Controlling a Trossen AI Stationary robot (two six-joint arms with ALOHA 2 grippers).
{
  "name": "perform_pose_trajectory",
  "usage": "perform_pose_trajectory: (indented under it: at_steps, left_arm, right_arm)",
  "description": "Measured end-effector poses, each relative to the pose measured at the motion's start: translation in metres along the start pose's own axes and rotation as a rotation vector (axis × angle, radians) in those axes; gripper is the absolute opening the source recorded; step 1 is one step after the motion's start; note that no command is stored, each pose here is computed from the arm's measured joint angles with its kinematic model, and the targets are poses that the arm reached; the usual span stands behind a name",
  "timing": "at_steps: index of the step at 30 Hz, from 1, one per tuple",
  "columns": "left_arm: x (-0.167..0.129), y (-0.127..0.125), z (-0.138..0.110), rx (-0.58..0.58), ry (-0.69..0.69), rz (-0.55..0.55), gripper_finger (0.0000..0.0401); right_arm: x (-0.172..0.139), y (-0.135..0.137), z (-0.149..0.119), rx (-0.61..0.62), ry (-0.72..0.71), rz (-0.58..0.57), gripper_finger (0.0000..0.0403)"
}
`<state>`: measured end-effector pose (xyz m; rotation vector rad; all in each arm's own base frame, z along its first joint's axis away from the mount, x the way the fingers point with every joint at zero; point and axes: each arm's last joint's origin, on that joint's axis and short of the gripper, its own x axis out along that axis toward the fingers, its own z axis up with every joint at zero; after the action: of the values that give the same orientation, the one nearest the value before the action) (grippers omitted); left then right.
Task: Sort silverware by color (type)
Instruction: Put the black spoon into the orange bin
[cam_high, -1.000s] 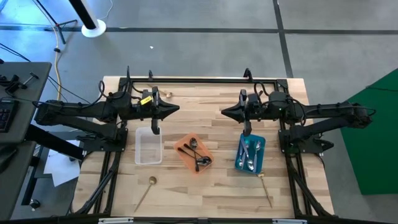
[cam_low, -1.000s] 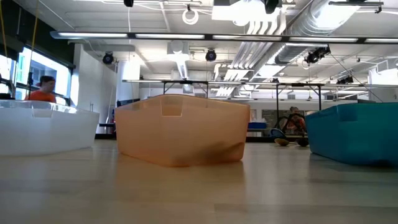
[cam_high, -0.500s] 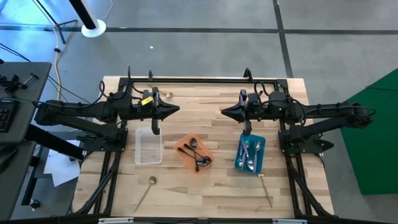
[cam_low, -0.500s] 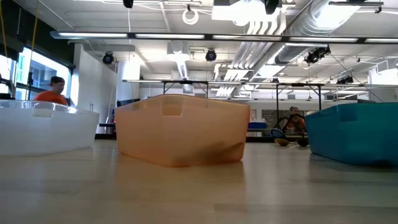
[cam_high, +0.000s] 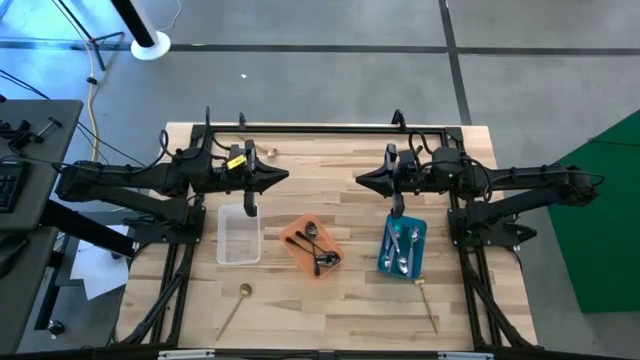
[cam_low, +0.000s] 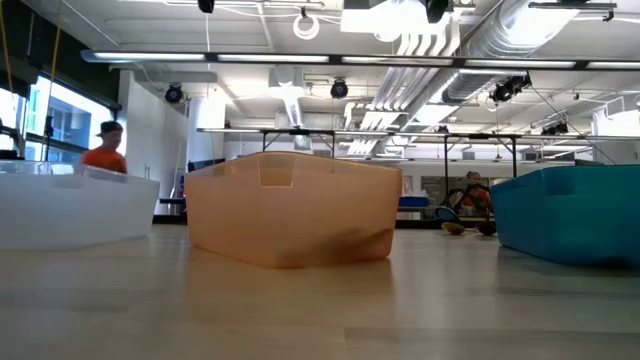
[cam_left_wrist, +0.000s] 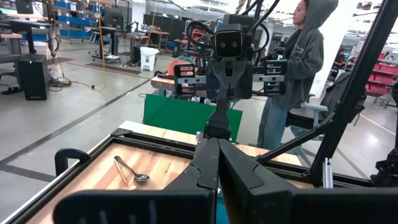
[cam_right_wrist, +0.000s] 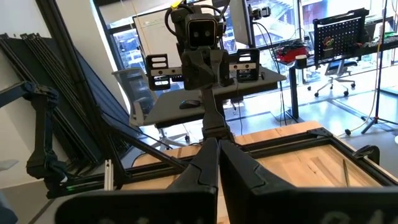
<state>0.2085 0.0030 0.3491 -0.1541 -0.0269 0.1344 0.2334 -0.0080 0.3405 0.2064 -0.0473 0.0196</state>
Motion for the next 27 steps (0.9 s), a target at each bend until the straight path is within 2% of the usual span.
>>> perform_pose_trajectory:
  at_steps: [27]
  left_arm:
    - [0.0000, 0.0000, 0.0000, 0.000, 0.000, 0.000, 0.0000]
  right_arm:
    - [0.0000, 0.0000, 0.0000, 0.019, 0.000, 0.000, 0.0000]
